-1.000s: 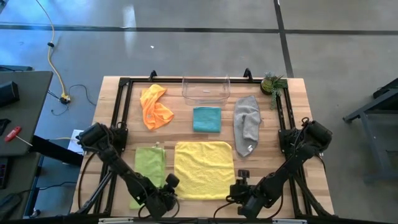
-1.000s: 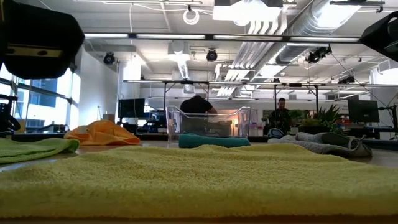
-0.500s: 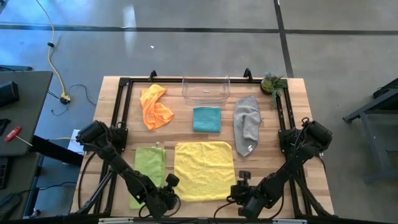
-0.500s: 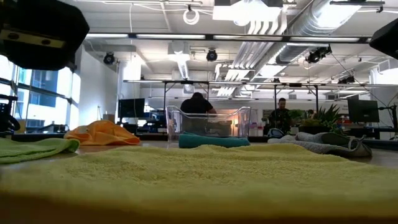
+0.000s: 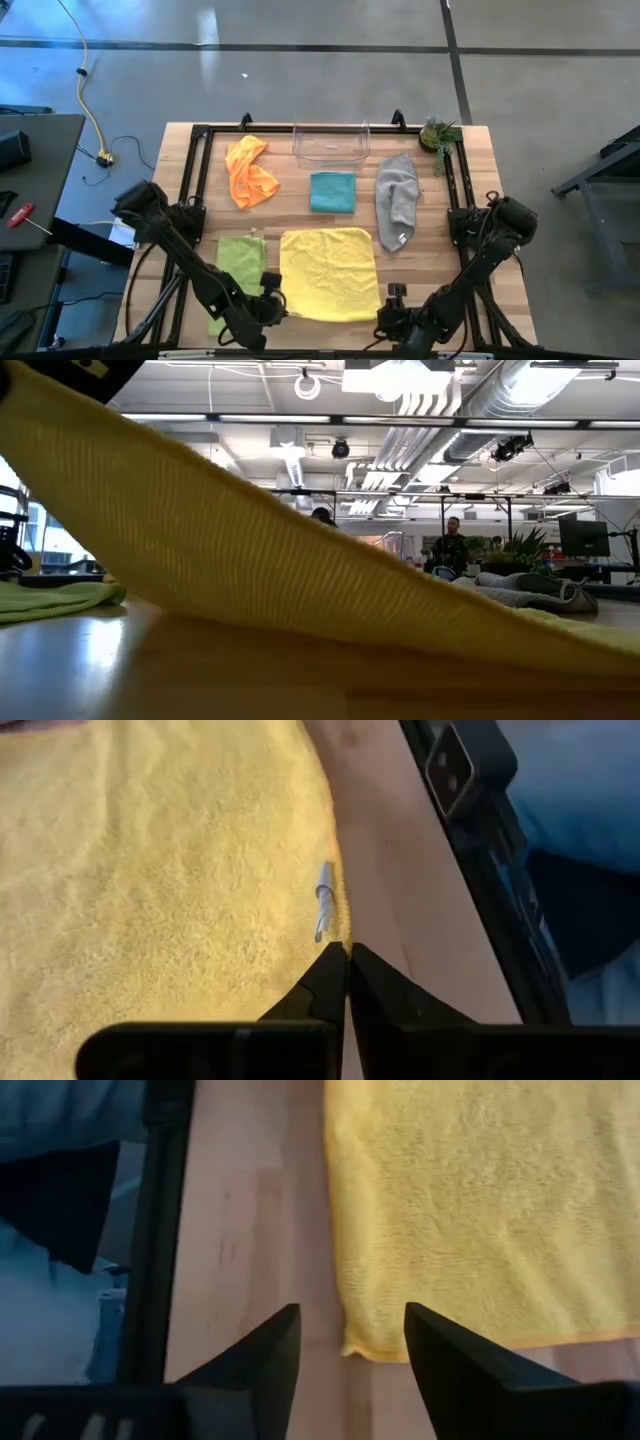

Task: Fold microfiber towels
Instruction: Fold the yellow microfiber towel on the table

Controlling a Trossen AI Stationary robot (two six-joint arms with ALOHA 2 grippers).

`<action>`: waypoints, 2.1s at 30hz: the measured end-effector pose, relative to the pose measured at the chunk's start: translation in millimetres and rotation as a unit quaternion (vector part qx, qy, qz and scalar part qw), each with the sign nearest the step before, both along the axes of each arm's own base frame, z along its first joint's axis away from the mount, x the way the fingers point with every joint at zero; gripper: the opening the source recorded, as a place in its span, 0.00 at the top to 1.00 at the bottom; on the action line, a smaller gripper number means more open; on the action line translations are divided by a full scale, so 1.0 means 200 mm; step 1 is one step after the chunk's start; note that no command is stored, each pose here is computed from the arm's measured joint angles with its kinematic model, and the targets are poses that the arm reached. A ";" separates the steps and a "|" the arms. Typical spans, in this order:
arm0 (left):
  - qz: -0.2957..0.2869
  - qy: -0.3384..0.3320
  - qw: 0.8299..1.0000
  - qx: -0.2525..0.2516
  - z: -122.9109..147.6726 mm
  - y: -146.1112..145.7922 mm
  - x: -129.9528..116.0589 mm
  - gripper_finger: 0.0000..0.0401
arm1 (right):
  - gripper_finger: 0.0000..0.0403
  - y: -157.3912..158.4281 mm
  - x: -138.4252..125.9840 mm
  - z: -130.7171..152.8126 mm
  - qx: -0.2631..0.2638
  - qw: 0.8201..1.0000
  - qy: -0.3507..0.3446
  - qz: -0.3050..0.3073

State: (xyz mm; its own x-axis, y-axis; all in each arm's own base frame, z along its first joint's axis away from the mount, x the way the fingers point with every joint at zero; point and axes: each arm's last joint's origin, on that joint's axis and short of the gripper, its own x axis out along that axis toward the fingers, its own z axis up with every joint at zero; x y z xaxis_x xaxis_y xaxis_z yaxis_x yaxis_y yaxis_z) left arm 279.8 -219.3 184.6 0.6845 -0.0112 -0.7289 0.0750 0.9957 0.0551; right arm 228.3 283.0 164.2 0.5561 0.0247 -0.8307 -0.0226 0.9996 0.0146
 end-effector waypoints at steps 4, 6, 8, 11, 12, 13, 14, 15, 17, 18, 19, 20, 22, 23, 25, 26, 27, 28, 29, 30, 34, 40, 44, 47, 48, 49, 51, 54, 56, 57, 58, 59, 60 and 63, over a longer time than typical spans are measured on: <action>0.041 -0.009 0.999 -0.011 0.02 0.03 0.01 1.00 | 0.51 0.01 0.01 -0.07 -0.013 1.000 0.010 0.002; 0.052 -0.006 0.999 -0.014 0.01 0.04 0.01 1.00 | 0.49 0.02 0.01 -0.11 -0.026 0.999 0.020 0.009; 0.056 -0.004 0.998 -0.015 0.01 0.05 0.02 1.00 | 0.48 0.02 0.01 -0.13 -0.039 0.999 0.023 0.023; 0.057 0.003 0.998 -0.010 0.01 0.06 0.01 1.00 | 0.49 0.04 -0.01 -0.14 -0.050 0.998 0.017 0.032; 0.056 0.003 0.998 -0.011 0.01 0.05 0.01 1.00 | 0.49 0.04 -0.02 -0.14 -0.055 0.998 0.015 0.037; 0.056 0.003 0.998 -0.011 0.01 0.06 0.01 1.00 | 0.51 0.05 -0.02 -0.14 -0.062 0.997 0.012 0.043; 0.056 0.004 0.998 -0.011 0.01 0.06 0.01 1.00 | 0.52 0.05 -0.03 -0.14 -0.069 0.996 0.009 0.048; 0.056 0.005 0.998 -0.011 0.01 0.06 0.01 1.00 | 0.54 0.05 -0.03 -0.14 -0.078 0.996 0.005 0.053; 0.055 0.007 0.998 -0.011 0.01 0.06 0.01 1.00 | 0.59 0.05 -0.03 -0.14 -0.090 0.994 0.003 0.062; 0.055 0.009 0.998 -0.010 0.01 0.06 0.01 1.00 | 0.61 0.04 -0.03 -0.14 -0.093 0.994 0.003 0.065; 0.055 0.010 0.998 -0.009 0.00 0.06 0.01 1.00 | 0.64 0.04 -0.03 -0.14 -0.094 0.993 0.004 0.068; 0.055 0.010 0.998 -0.009 0.00 0.06 0.01 1.00 | 0.67 0.04 -0.03 -0.14 -0.096 0.993 0.007 0.074; 0.054 0.011 0.998 -0.008 0.00 0.06 0.01 1.00 | 0.72 0.05 -0.03 -0.15 -0.098 0.992 0.012 0.082; 0.054 0.011 0.998 -0.009 0.00 0.06 0.01 1.00 | 0.73 0.05 -0.03 -0.16 -0.101 0.991 0.017 0.088; 0.052 0.013 0.998 -0.010 0.00 0.06 0.01 1.00 | 0.76 0.05 -0.03 -0.19 -0.103 0.990 0.030 0.095; 0.051 0.014 0.999 -0.011 0.00 0.06 0.01 1.00 | 0.77 0.05 -0.03 -0.20 -0.105 0.989 0.032 0.095; 0.051 0.015 0.999 -0.011 0.00 0.06 0.01 1.00 | 0.78 0.05 -0.03 -0.21 -0.106 0.989 0.034 0.096; 0.051 0.016 0.999 -0.011 0.00 0.06 0.01 1.00 | 0.78 0.05 -0.03 -0.21 -0.106 0.989 0.034 0.095; 0.051 0.016 0.999 -0.011 0.00 0.06 0.01 1.00 | 0.78 0.05 -0.02 -0.22 -0.107 0.989 0.035 0.095; 0.050 0.017 0.999 -0.011 0.00 0.06 0.01 1.00 | 0.78 0.05 -0.02 -0.22 -0.106 0.989 0.035 0.093; 0.049 0.019 0.999 -0.011 0.00 0.06 0.01 1.00 | 0.81 0.05 -0.02 -0.22 -0.104 0.990 0.035 0.090; 0.048 0.019 0.999 -0.011 0.02 0.06 0.00 1.00 | 0.98 0.05 -0.02 -0.21 -0.095 0.992 0.028 0.072; 0.056 0.014 0.998 -0.017 0.06 0.05 -0.05 1.00 | 0.97 0.05 -0.03 -0.13 -0.108 0.993 -0.010 0.043; 0.065 -0.001 0.998 -0.025 0.09 0.03 -0.08 1.00 | 0.99 0.08 -0.05 -0.05 -0.106 0.994 -0.028 0.029; 0.068 -0.006 0.997 -0.026 0.10 0.02 -0.10 1.00 | 0.99 0.09 -0.05 -0.03 -0.105 0.994 -0.028 0.027; 0.071 -0.013 0.997 -0.030 0.11 0.01 -0.11 1.00 | 0.99 0.10 -0.05 -0.01 -0.105 0.994 -0.027 0.027; 0.079 -0.024 0.996 -0.034 0.12 -0.02 -0.13 1.00 | 0.99 0.13 -0.04 0.03 -0.096 0.994 -0.037 0.028; 0.086 -0.029 0.995 -0.031 0.12 -0.04 -0.16 1.00 | 0.99 0.14 -0.03 0.06 -0.106 0.992 -0.052 0.032; 0.093 -0.032 0.995 -0.035 0.11 -0.05 -0.16 1.00 | 0.97 0.13 -0.01 0.07 -0.102 0.993 -0.054 0.025; 0.096 -0.031 0.994 -0.035 0.11 -0.05 -0.16 1.00 | 0.95 0.13 0.00 0.06 -0.096 0.994 -0.054 0.022; 0.097 -0.029 0.994 -0.032 0.10 -0.05 -0.17 1.00 | 0.93 0.12 0.01 0.06 -0.090 0.994 -0.052 0.020; 0.098 -0.028 0.994 -0.030 0.09 -0.05 -0.17 1.00 | 0.90 0.11 0.02 0.05 -0.085 0.995 -0.046 0.021; 0.101 -0.027 0.994 -0.032 0.09 -0.05 -0.17 1.00 | 0.87 0.11 0.03 0.03 -0.081 0.996 -0.043 0.022; 0.114 -0.021 0.993 -0.034 0.05 -0.03 -0.19 1.00 | 0.78 0.11 0.07 0.01 -0.067 0.997 -0.038 0.024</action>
State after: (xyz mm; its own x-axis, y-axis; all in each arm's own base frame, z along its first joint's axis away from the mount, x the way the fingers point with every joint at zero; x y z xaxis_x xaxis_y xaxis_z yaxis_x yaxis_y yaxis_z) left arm 242.6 -225.5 194.7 0.7043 0.0988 -0.7030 -0.1531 0.9881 -0.0146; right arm 242.3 304.8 165.2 0.6192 -0.0560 -0.7832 -0.0655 0.9903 -0.1226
